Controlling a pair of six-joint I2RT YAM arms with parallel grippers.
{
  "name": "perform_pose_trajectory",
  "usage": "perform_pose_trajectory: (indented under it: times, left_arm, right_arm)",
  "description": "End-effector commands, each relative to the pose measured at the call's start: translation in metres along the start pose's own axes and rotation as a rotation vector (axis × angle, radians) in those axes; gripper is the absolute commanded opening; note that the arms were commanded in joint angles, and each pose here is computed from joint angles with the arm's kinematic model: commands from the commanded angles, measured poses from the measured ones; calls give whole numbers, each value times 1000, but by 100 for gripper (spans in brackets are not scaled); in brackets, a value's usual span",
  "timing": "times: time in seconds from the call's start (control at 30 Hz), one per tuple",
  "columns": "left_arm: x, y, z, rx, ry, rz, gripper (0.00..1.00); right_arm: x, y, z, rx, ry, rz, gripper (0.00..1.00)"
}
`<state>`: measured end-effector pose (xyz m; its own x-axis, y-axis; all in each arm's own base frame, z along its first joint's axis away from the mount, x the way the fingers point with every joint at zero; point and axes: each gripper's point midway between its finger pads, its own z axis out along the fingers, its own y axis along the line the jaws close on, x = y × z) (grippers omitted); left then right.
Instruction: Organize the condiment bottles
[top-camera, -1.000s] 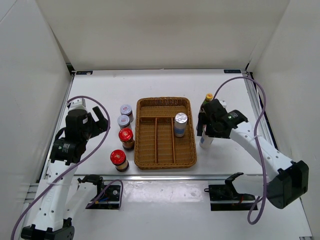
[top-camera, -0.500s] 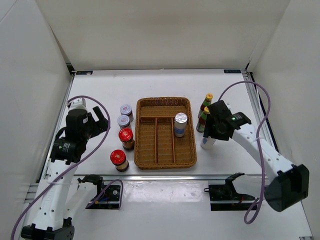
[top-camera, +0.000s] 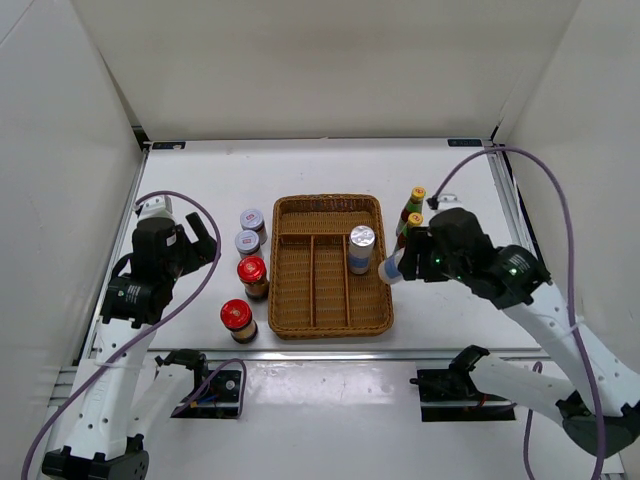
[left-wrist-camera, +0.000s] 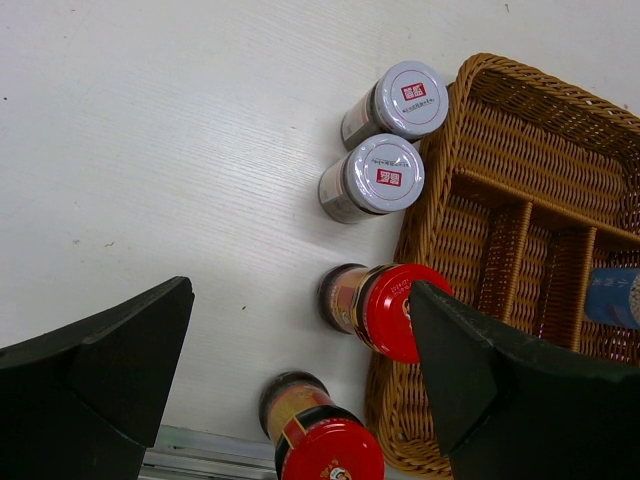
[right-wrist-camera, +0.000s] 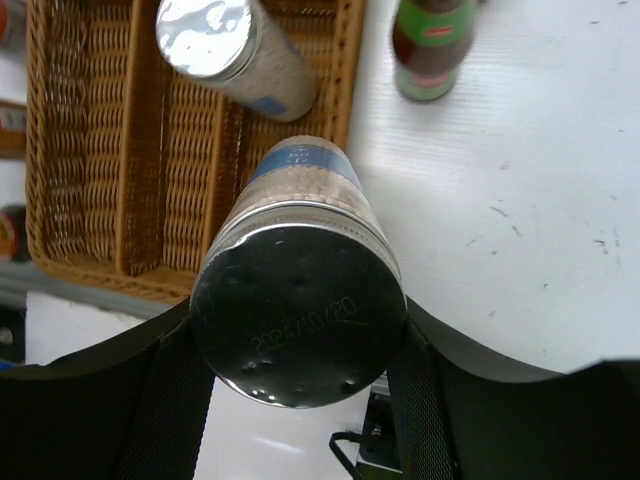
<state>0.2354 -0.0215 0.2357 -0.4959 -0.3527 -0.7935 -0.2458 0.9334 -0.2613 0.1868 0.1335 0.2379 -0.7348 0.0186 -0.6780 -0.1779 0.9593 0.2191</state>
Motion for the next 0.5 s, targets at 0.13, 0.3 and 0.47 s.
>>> perform_pose_trajectory:
  times: [0.13,0.3,0.47]
  left_arm:
    - [-2,4,0,-18,-11,-9,100]
    - [-2,4,0,-18,-11,-9,100]
    - [-2,4,0,-18,-11,-9,100]
  right_arm:
    - [16,57,27,-127,59,-99,8]
    - [38,67,53,-67,122,-154,10]
    - [49,67,72,-42,153,-166,36]
